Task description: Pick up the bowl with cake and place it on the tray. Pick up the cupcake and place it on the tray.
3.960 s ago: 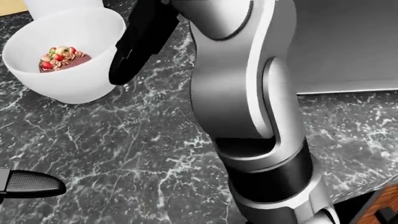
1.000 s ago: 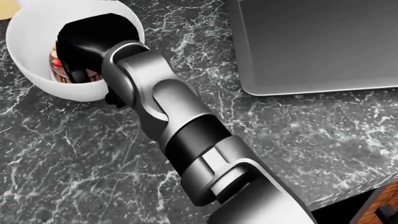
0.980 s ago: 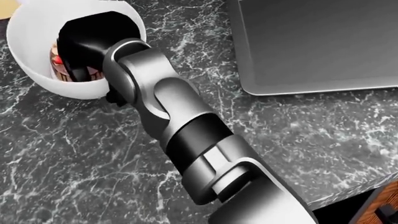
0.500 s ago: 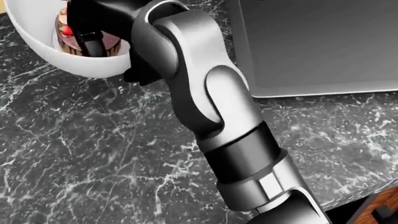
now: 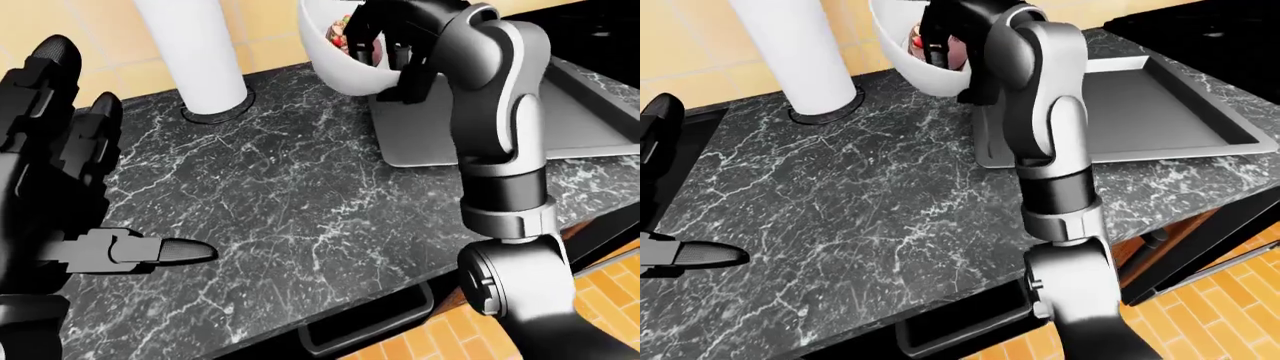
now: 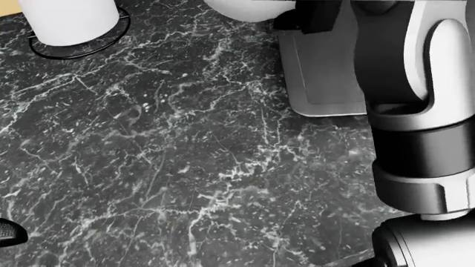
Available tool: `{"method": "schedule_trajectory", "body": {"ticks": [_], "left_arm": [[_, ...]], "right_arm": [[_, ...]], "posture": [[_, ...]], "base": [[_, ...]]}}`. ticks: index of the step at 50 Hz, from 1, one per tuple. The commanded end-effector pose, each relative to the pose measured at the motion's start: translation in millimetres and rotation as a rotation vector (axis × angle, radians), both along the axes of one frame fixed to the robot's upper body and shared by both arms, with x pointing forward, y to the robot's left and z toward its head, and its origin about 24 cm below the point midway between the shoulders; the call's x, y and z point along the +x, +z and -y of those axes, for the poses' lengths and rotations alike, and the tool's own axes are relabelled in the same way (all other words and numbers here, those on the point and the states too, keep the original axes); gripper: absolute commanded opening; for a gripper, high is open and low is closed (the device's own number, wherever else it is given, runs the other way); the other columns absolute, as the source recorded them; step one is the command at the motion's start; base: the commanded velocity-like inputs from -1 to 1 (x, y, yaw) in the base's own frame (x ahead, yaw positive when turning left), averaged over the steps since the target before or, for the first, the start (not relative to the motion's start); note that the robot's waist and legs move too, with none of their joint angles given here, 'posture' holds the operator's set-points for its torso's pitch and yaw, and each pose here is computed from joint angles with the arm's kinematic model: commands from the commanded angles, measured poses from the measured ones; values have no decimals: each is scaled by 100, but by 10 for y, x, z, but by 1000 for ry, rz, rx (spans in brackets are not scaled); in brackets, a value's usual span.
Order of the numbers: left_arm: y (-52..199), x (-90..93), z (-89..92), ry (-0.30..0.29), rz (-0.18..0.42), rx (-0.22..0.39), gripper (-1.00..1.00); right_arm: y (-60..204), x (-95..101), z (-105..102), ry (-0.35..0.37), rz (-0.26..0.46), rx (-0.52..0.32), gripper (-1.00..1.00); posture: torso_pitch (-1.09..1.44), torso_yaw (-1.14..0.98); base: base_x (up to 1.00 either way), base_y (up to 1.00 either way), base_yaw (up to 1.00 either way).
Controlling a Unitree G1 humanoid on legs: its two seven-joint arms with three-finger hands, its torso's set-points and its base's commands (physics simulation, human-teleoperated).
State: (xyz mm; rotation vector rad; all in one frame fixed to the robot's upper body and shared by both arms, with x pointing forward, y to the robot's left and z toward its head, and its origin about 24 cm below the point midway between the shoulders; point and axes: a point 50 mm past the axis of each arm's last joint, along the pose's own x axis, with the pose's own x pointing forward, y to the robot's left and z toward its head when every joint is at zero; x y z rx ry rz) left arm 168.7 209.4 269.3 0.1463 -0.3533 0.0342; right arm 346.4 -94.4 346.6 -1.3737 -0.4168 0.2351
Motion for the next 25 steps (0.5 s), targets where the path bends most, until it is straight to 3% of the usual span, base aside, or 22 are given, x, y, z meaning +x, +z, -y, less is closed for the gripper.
{"method": "schedule_trajectory", "body": {"ticks": [1,10,25], "left_arm": [[106,-46,-15,14,68,9,100],[121,-44,-10,14,74,8,100],[129,-48,1,14,74,12,100]], "right_arm": [[262,-142,17,16,129,22,-100],[209,-113,388,-85,126,7,-100],[125,-129,658,-183,90,-56,-100]], "posture": [[0,0],[0,0],[0,0]], "base": [[0,0,0],[0,0,0],[0,0,0]]}}
